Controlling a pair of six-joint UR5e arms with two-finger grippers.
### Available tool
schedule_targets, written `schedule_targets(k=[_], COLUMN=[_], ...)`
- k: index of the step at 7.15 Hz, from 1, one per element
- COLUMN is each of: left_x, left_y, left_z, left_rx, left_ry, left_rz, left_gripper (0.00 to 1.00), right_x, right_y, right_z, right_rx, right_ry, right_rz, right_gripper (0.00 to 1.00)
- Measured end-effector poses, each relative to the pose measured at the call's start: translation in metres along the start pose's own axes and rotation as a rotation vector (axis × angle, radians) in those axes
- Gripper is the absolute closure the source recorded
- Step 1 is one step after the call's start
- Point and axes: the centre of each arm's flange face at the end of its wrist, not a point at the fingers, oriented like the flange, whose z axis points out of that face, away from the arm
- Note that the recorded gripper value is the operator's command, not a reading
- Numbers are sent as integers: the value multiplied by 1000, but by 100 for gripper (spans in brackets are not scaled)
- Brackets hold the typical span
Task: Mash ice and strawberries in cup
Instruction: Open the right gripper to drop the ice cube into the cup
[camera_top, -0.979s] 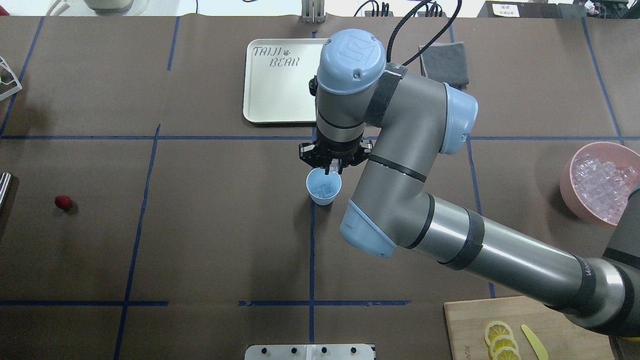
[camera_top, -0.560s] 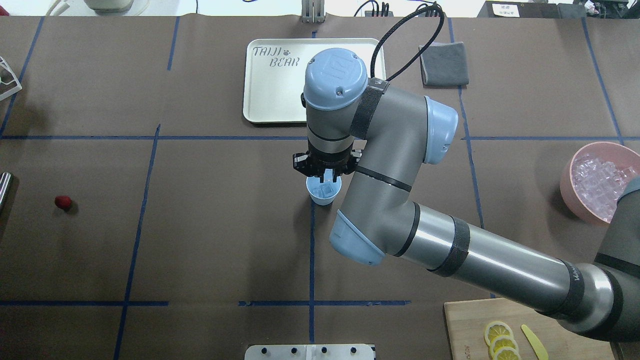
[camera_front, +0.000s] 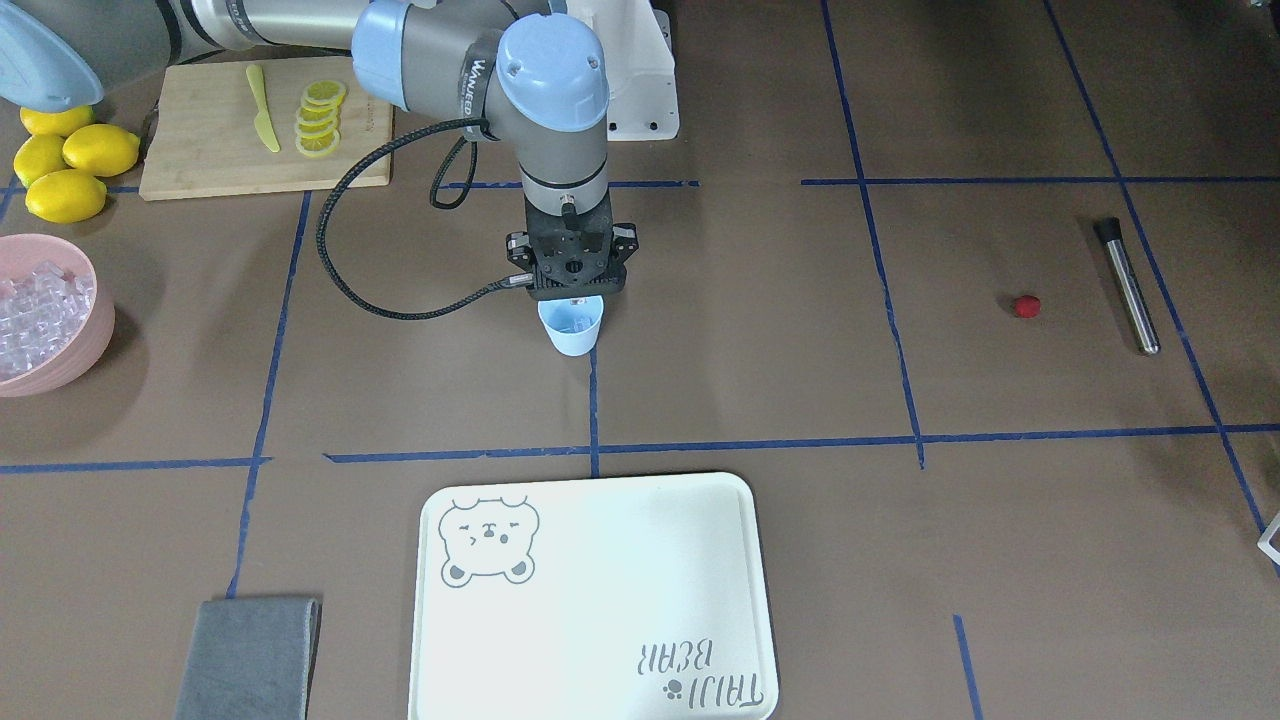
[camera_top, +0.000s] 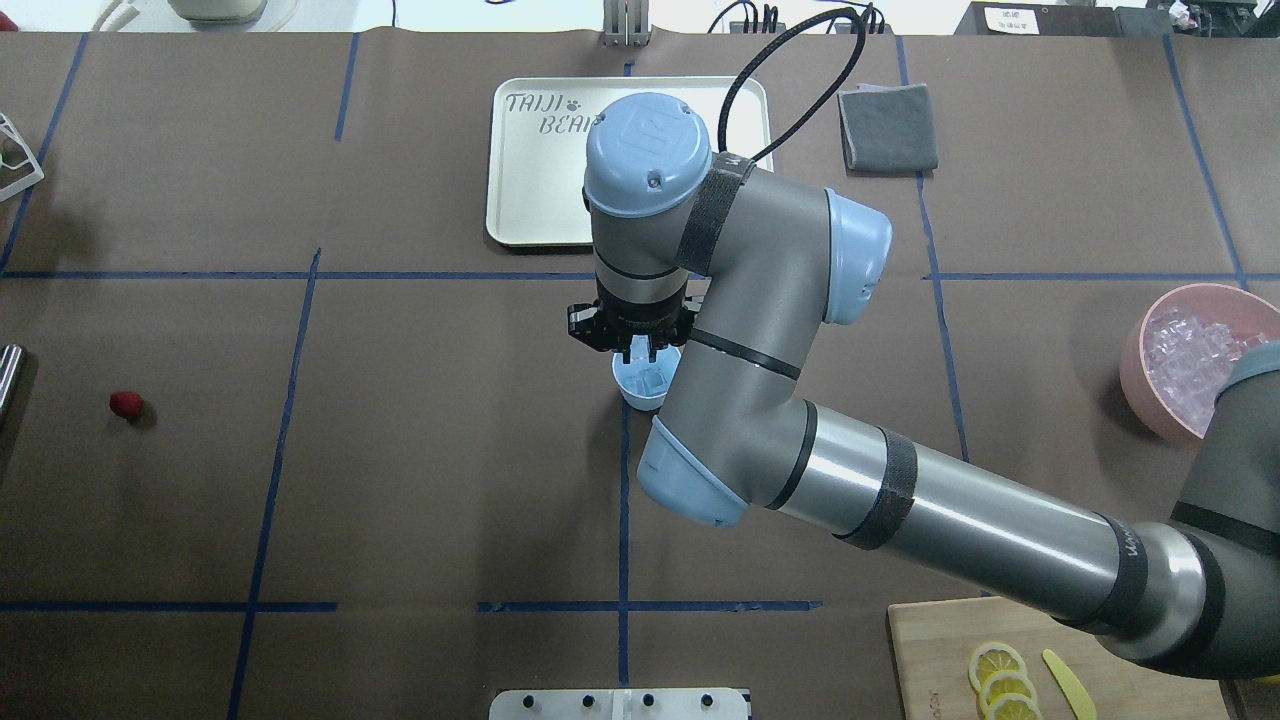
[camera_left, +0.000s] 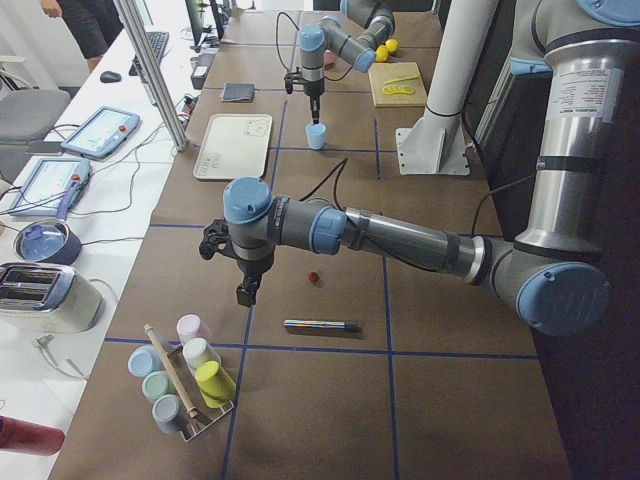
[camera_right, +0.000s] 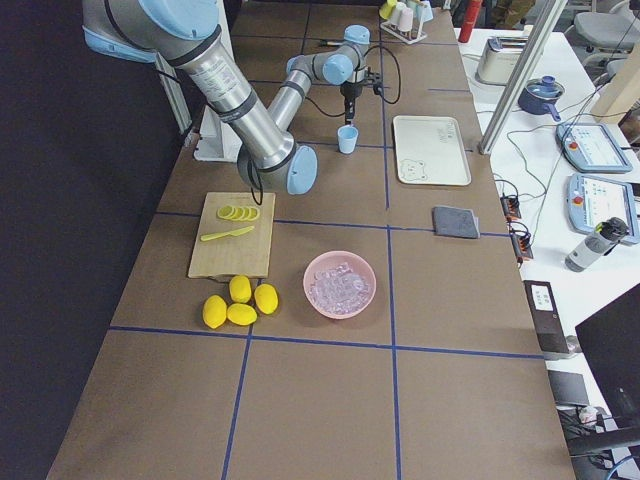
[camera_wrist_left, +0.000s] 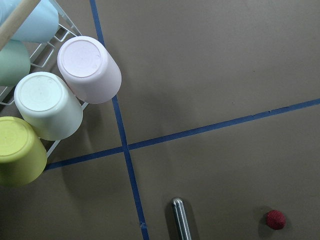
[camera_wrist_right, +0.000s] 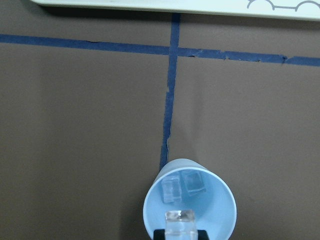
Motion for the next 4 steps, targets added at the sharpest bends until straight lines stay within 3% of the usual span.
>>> schedule_targets(k=[1, 3, 4], left_x=[0, 0, 0], left_y=[0, 0, 0], left_z=[0, 0, 1], left_rx=[0, -1, -1], left_ry=[0, 0, 1], left_rz=[-1, -1, -1], left_gripper=[0, 0, 0], right_x=[0, 2, 3], right_y=[0, 0, 1], right_z=[0, 0, 1], right_rx=[-1, -3, -4], right_ry=[0, 1, 2], right_rz=[0, 1, 2], right_gripper=[27, 5, 1])
